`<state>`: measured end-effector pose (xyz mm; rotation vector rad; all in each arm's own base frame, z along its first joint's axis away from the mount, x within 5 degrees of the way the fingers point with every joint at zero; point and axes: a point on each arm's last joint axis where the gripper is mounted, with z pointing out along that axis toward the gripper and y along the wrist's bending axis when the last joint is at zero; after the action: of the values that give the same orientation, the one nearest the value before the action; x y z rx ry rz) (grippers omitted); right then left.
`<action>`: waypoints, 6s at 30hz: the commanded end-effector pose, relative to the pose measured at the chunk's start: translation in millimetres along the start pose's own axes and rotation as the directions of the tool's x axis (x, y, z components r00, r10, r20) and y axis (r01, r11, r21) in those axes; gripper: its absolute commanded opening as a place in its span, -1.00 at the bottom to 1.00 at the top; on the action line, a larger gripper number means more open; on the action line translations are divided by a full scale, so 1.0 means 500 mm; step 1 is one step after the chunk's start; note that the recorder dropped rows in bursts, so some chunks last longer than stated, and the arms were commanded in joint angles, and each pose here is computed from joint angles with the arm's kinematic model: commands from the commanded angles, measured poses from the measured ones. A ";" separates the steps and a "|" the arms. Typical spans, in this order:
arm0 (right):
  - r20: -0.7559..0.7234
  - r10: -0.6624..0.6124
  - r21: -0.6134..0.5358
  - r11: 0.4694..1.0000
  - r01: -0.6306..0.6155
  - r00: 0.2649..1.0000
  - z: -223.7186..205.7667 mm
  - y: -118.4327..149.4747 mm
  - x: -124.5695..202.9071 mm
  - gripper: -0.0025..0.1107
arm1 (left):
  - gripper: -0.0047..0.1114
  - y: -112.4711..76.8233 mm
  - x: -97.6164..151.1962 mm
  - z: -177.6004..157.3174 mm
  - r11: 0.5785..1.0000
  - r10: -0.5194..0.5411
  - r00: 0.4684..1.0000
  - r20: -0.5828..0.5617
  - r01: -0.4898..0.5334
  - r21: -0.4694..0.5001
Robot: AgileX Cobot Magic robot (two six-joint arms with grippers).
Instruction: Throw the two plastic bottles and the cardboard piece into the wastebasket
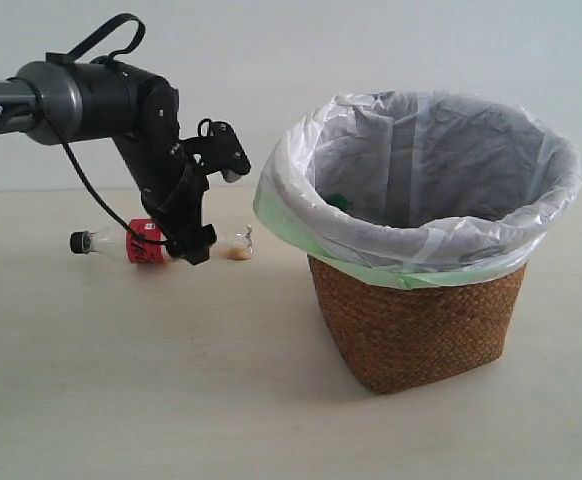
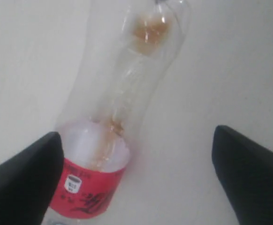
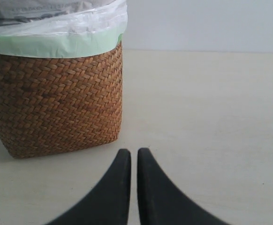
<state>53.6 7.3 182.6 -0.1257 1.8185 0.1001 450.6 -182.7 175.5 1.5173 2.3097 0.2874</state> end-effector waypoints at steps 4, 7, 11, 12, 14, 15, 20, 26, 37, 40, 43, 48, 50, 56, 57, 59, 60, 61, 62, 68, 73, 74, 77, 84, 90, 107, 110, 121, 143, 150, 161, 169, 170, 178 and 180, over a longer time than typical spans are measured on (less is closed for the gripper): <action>0.016 -0.011 0.001 1.000 0.011 1.000 -0.001 0.000 -0.003 -0.91 | 0.44 0.008 0.002 0.074 0.996 0.086 0.992 0.093 -0.086 -0.012; 0.016 -0.011 0.001 1.000 0.011 1.000 -0.001 0.000 -0.003 -0.91 | 0.44 0.011 0.004 0.100 0.995 0.097 0.989 0.114 -0.093 -0.040; 0.016 -0.011 0.001 1.000 0.011 1.000 -0.001 0.000 -0.003 -0.91 | 0.31 0.018 0.013 0.115 0.997 0.070 0.990 0.123 -0.065 -0.047; 0.016 -0.011 0.001 1.000 0.011 1.000 -0.001 0.000 -0.003 -0.91 | 0.20 0.013 0.016 0.124 0.997 0.076 0.991 0.110 -0.073 -0.033; 0.016 -0.011 0.001 1.000 0.011 1.000 -0.001 0.000 -0.003 -0.91 | -0.16 0.000 0.027 0.148 0.995 0.099 0.993 0.069 -0.100 0.009; 0.016 -0.011 0.001 1.000 0.011 1.000 -0.001 0.000 -0.003 -0.91 | -0.33 -0.002 0.030 0.153 0.994 0.106 0.993 0.057 -0.107 0.016; 0.016 -0.011 0.001 1.000 0.011 1.000 -0.001 0.000 -0.003 -0.91 | -0.85 0.004 0.030 0.132 0.996 0.089 0.995 0.042 -0.090 0.013; 0.016 -0.011 0.001 1.000 0.011 1.000 -0.001 0.000 -0.003 -0.91 | -0.85 0.055 0.019 0.023 0.994 -0.059 0.991 0.119 0.070 -0.087; 0.016 -0.011 0.001 1.000 0.011 1.000 -0.001 0.000 -0.003 -0.91 | -0.85 0.154 0.096 -0.276 0.736 -0.462 0.872 0.159 0.477 -0.480; 0.016 -0.011 0.001 1.000 0.011 1.000 -0.001 0.000 -0.003 -0.91 | -0.85 0.162 0.131 -0.364 0.613 -0.539 0.824 0.174 0.526 -0.590; 0.016 -0.011 0.001 1.000 0.011 1.000 -0.001 0.000 -0.003 -0.91 | -0.85 0.160 0.161 -0.436 0.538 -0.575 0.800 0.172 0.528 -0.657; 0.016 -0.011 0.001 1.000 0.011 1.000 -0.001 0.000 -0.003 -0.91 | -0.85 0.144 0.180 -0.491 0.511 -0.622 0.757 0.202 0.588 -0.627; 0.016 -0.011 0.001 1.000 0.011 1.000 -0.001 0.000 -0.003 -0.91 | -0.85 0.137 0.179 -0.491 0.521 -0.643 0.737 0.209 0.620 -0.586; 0.016 -0.011 0.001 1.000 0.011 1.000 -0.001 0.000 -0.003 -0.91 | -0.85 0.114 0.150 -0.437 0.567 -0.718 0.666 0.203 0.729 -0.383; 0.016 -0.011 0.001 1.000 0.011 1.000 -0.001 0.000 -0.003 -0.91 | -0.85 0.105 0.136 -0.423 0.587 -0.721 0.664 0.199 0.738 -0.333; 0.016 -0.011 0.001 1.000 0.011 1.000 -0.001 0.000 -0.003 -0.91 | -0.85 0.088 0.106 -0.405 0.643 -0.704 0.680 0.207 0.733 -0.223; 0.016 -0.011 0.001 1.000 0.011 1.000 -0.001 0.000 -0.003 -0.91 | -0.85 0.072 0.076 -0.406 0.689 -0.679 0.691 0.248 0.716 -0.111; 0.016 -0.011 0.001 1.000 0.011 1.000 -0.001 0.000 -0.003 -0.91 | -0.85 0.059 0.049 -0.413 0.719 -0.659 0.692 0.295 0.695 -0.022; 0.016 -0.011 0.001 1.000 0.011 1.000 -0.001 0.000 -0.003 -0.91 | -0.85 0.043 0.014 -0.431 0.757 -0.629 0.684 0.370 0.647 0.091; 0.016 -0.011 0.001 1.000 0.011 1.000 -0.001 0.000 -0.003 -0.91 | -0.29 -0.052 -0.149 -0.627 0.851 -0.523 0.326 0.787 0.143 0.506; 0.016 -0.011 0.001 1.000 0.011 1.000 -0.001 0.000 -0.003 -0.91 | 0.96 -0.072 -0.175 -0.673 0.911 -0.410 0.285 0.866 0.169 0.376; 0.016 -0.011 0.001 1.000 0.011 1.000 -0.001 0.000 -0.003 -0.91 | 0.94 -0.071 -0.172 -0.664 0.916 -0.398 0.329 0.856 0.187 0.354; 0.016 -0.011 0.001 1.000 0.011 1.000 -0.001 0.000 -0.003 -0.91 | 0.92 -0.063 -0.164 -0.632 0.924 -0.373 0.445 0.814 0.254 0.284; 0.016 -0.011 0.001 1.000 0.011 1.000 -0.001 0.000 -0.003 -0.91 | 0.92 -0.053 -0.150 -0.600 0.894 -0.427 0.539 0.726 0.370 0.252; 0.016 -0.011 0.001 1.000 0.011 1.000 -0.001 0.000 -0.003 -0.91 | -0.78 -0.060 -0.109 -0.600 0.928 -0.354 0.713 0.605 0.346 0.136; 0.016 -0.011 0.001 1.000 0.011 1.000 -0.001 0.000 -0.003 -0.91 | -0.78 -0.130 0.147 -0.946 0.904 -0.303 0.524 0.796 0.422 0.066; 0.016 -0.011 0.001 1.000 0.011 1.000 -0.001 0.000 -0.003 -0.91 | -0.82 -0.154 0.194 -0.974 0.893 -0.303 0.464 0.832 0.444 0.077; 0.016 -0.011 0.001 1.000 0.011 1.000 -0.001 0.000 -0.003 -0.91 | -0.85 -0.256 0.336 -0.951 0.858 -0.269 0.212 0.940 0.497 0.133; 0.016 -0.011 0.001 1.000 0.011 1.000 -0.001 0.000 -0.003 -0.91 | -0.85 -0.408 0.438 -0.632 0.812 -0.399 0.159 0.903 0.519 0.268; 0.016 -0.011 0.001 1.000 0.011 1.000 -0.001 0.000 -0.003 -0.91 | -0.85 -0.419 0.439 -0.607 0.806 -0.457 0.219 0.862 0.512 0.297; 0.016 -0.011 0.001 1.000 0.011 1.000 -0.001 0.000 -0.003 -0.91 | -0.85 -0.420 0.440 -0.606 0.806 -0.459 0.223 0.860 0.511 0.298; 0.016 -0.011 0.001 1.000 0.011 1.000 -0.001 0.000 -0.003 -0.91 | -0.85 -0.428 0.486 -0.641 0.774 -0.398 0.119 0.910 0.575 0.264; 0.016 -0.011 0.001 1.000 0.011 1.000 -0.001 0.000 -0.003 -0.91 | -0.85 -0.429 0.493 -0.645 0.763 -0.387 0.106 0.916 0.594 0.255; 0.016 -0.011 0.001 1.000 0.011 1.000 -0.001 0.000 -0.003 -0.91 | -0.85 -0.447 0.543 -0.676 0.661 -0.278 0.019 0.960 0.729 0.177; 0.016 -0.011 0.001 1.000 0.011 1.000 -0.001 0.000 -0.003 -0.91 | -0.85 -0.457 0.556 -0.684 0.632 -0.240 0.000 0.971 0.759 0.156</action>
<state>53.6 7.3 182.6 -0.1257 1.8185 0.1001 29.2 -14.9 353.5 0.2295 1.3835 -0.3376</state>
